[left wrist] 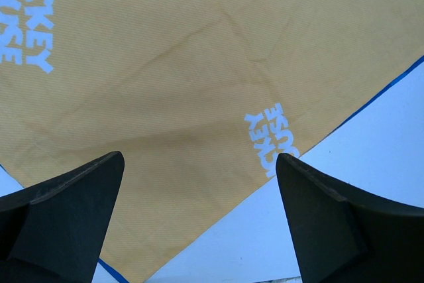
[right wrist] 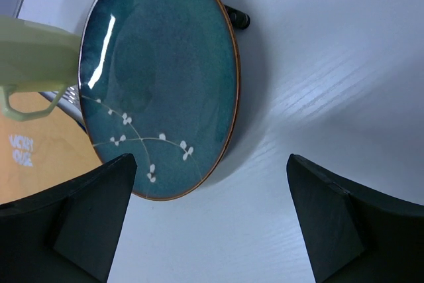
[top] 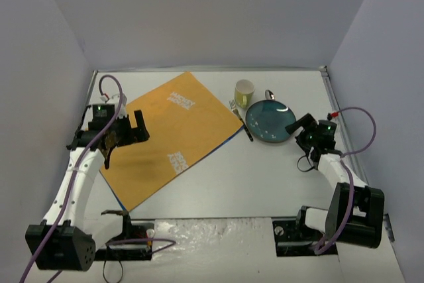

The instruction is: Set the dinner table for one person

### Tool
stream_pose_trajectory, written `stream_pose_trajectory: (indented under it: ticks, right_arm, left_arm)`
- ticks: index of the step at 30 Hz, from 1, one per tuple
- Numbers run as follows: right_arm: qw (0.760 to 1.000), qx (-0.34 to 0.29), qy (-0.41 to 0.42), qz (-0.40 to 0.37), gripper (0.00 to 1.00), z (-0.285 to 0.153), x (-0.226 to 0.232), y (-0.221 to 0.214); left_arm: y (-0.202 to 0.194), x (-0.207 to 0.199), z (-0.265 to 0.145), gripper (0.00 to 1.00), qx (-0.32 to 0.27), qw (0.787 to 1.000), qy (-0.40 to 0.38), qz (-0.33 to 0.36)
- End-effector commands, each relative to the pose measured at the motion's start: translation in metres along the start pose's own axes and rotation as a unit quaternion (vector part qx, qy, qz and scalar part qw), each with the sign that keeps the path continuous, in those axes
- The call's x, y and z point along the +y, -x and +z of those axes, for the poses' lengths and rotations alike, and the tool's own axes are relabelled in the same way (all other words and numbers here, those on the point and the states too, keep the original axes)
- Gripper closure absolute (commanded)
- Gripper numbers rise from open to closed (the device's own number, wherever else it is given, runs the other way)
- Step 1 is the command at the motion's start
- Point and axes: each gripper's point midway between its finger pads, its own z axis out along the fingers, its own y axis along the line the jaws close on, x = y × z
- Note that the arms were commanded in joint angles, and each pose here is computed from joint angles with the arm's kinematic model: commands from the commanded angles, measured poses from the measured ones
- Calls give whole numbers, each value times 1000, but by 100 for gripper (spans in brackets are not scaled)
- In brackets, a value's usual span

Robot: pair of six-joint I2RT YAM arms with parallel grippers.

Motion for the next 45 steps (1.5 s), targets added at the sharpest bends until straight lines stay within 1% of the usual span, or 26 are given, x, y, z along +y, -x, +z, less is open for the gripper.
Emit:
stream_pose_trajectory:
  ticks: [1,2,3,6,12,13,16,19,22,24,28,29,32,39,40,42,45]
  right_arm:
    - [996,-6,84,40,8,16,28,5]
    - [995,-2,87,40,9,19,28,3]
    - [995,13,90,41,12,23,27,-5]
    - [994,19,98,39,14,31,26,-9]
    - [993,31,102,48,28,47,18,-21]
    - [993,29,107,49,28,47,20,-20]
    - [992,45,97,63,33,57,11,-30]
    - [993,43,88,72,41,61,4,-34]
    - [992,52,73,85,52,66,-6,-43]
    - [992,51,72,95,61,67,-9,-45]
    - [992,40,64,104,93,67,-11,-41]
    - [992,36,60,106,99,66,-12,-39]
    - [992,25,54,113,100,58,-9,-32]
    - [983,-66,108,130,100,9,41,33]
    - [983,-72,106,134,100,3,44,38]
    - [979,-104,119,128,100,-19,59,59]
    - [974,-155,118,113,100,-44,72,91]
  left_arm:
    - [17,-1,-1,3,-50,999,1,22]
    - [12,1,2,3,-45,999,4,21]
    - [10,3,2,3,-46,999,7,21]
    - [0,8,7,3,-38,999,15,22]
    - [1,11,9,3,-43,998,27,27]
    - [1,11,9,3,-43,998,27,27]
    - [2,12,10,3,-44,998,30,28]
    - [3,14,10,3,-45,998,35,29]
    - [3,14,11,3,-43,998,37,29]
    - [3,15,11,3,-43,998,39,29]
    - [2,16,12,3,-40,998,43,29]
    - [2,17,13,3,-38,998,44,29]
    - [0,17,14,3,-36,998,46,30]
    - [-4,17,17,3,-23,998,51,27]
    - [-5,17,17,3,-21,998,50,26]
    - [-3,16,17,3,-22,998,53,22]
    - [2,14,15,3,-18,998,55,14]
